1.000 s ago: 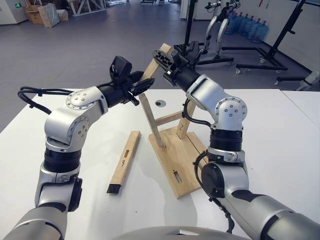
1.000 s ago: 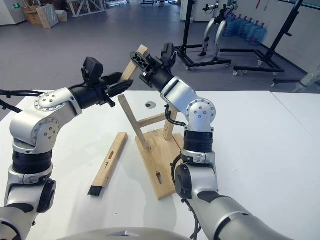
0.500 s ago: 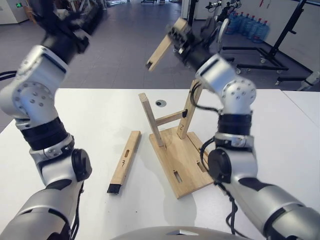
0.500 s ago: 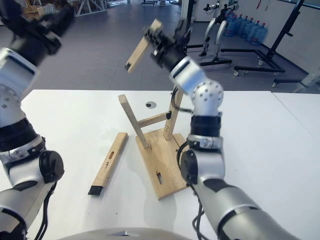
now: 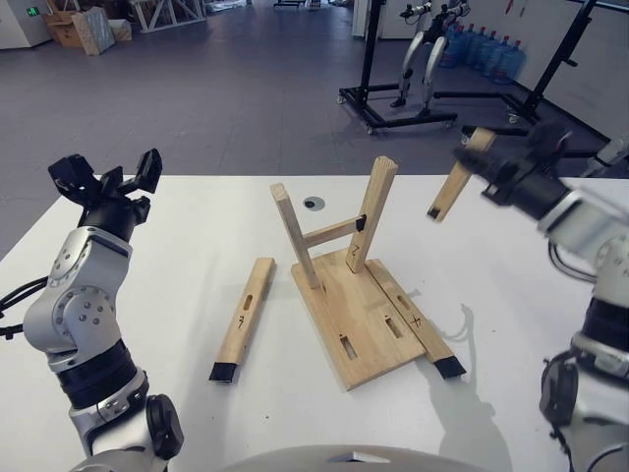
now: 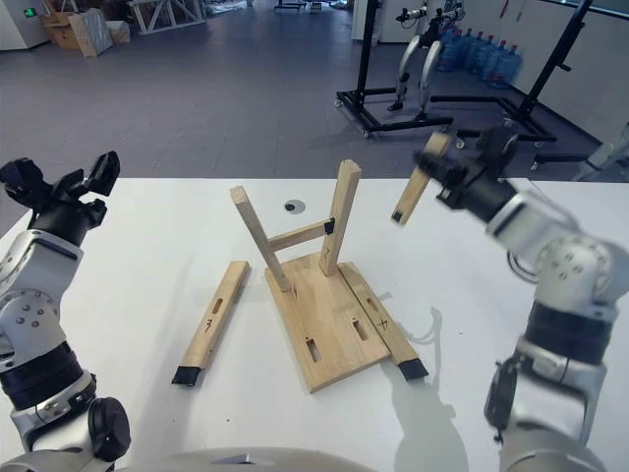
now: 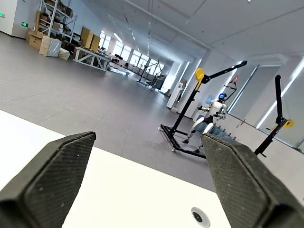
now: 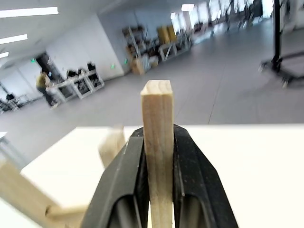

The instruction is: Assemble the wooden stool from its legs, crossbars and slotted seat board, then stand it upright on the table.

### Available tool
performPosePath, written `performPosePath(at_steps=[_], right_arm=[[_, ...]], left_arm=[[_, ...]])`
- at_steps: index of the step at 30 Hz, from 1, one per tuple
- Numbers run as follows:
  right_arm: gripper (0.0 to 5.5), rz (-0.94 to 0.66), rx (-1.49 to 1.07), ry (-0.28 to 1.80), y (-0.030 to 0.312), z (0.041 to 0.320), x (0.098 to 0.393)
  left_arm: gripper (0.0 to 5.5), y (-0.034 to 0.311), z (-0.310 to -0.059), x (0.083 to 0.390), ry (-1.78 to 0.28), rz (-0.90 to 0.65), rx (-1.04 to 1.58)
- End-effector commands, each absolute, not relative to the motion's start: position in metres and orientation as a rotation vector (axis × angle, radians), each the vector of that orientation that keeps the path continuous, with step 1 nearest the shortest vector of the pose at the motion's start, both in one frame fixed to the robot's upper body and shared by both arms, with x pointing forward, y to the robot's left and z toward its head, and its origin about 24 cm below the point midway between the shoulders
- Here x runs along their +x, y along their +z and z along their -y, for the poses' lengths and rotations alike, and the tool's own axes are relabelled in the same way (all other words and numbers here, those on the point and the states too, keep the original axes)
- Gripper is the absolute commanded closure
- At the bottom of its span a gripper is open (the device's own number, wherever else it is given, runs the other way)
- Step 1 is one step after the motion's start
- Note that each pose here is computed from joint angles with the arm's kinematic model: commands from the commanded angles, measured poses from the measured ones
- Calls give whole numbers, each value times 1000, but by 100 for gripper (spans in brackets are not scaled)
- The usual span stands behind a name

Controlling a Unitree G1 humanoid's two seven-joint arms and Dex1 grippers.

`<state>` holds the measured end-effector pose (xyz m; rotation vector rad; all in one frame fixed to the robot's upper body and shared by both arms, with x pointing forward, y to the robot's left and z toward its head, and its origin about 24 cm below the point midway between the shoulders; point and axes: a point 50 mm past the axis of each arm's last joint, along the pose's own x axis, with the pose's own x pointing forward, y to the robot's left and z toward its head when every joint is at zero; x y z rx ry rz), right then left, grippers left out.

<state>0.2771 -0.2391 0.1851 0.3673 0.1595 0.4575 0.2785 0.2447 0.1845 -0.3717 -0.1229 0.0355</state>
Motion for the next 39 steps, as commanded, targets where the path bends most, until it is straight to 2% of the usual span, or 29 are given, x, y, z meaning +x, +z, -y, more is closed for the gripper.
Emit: performPosePath(at_steps=[1, 8, 15, 24, 39], right_arm=[[511, -193, 404, 447, 162, 231, 256], [511, -225, 401, 437, 141, 223, 232], [511, -204, 348, 446, 121, 216, 240], [511, -250, 310, 402, 100, 241, 229], [511, -225, 346, 425, 88, 221, 236]], left_arm=[[143, 174, -233, 290, -8, 71, -308], [143, 169, -229, 304, -24, 81, -311], [143, 172, -224, 309, -53, 95, -308], [143, 174, -223, 311, -71, 93, -300], [143, 173, -218, 313, -101, 81, -288]])
